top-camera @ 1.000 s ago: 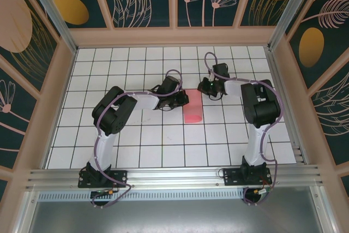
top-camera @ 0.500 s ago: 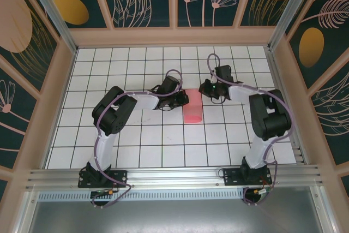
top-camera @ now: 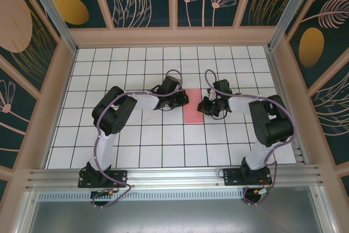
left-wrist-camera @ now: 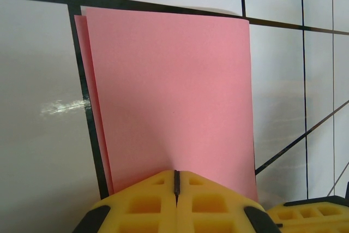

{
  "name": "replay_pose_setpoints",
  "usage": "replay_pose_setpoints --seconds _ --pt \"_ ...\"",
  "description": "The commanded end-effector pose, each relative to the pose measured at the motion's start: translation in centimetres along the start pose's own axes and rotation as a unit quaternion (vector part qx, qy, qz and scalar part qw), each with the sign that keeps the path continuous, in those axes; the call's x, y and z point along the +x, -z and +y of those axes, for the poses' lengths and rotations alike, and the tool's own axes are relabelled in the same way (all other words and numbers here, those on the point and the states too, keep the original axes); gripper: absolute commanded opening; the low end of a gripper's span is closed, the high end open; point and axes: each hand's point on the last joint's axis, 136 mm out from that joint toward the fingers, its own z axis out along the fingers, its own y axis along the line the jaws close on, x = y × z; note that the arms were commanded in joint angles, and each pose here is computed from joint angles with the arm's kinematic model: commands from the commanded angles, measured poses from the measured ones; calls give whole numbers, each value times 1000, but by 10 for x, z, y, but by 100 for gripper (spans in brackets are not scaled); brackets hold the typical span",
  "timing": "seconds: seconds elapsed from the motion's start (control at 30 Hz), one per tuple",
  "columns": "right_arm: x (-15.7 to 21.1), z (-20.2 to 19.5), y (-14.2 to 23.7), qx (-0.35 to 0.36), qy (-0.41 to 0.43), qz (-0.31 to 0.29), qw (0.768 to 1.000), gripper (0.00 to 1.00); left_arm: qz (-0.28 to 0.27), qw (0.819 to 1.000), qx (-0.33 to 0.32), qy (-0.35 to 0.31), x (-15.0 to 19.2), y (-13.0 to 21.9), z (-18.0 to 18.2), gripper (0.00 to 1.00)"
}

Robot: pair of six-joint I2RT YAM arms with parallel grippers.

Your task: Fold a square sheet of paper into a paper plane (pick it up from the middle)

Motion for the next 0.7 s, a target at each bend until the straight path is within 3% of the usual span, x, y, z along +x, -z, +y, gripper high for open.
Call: replay_pose_setpoints --seconds 0.0,0.27,0.4,0.67 --pt "18 -10 2 16 -7 24 1000 0 56 984 -167 39 49 -4 107 0" --pt "56 -31 9 33 -31 48 998 0 56 983 -169 40 51 -5 109 0" --pt "66 -32 19 20 -35 31 999 0 55 984 -168 39 51 -5 109 0" --pt "10 25 40 -45 20 -48 998 2 54 985 -161 33 49 -5 105 0"
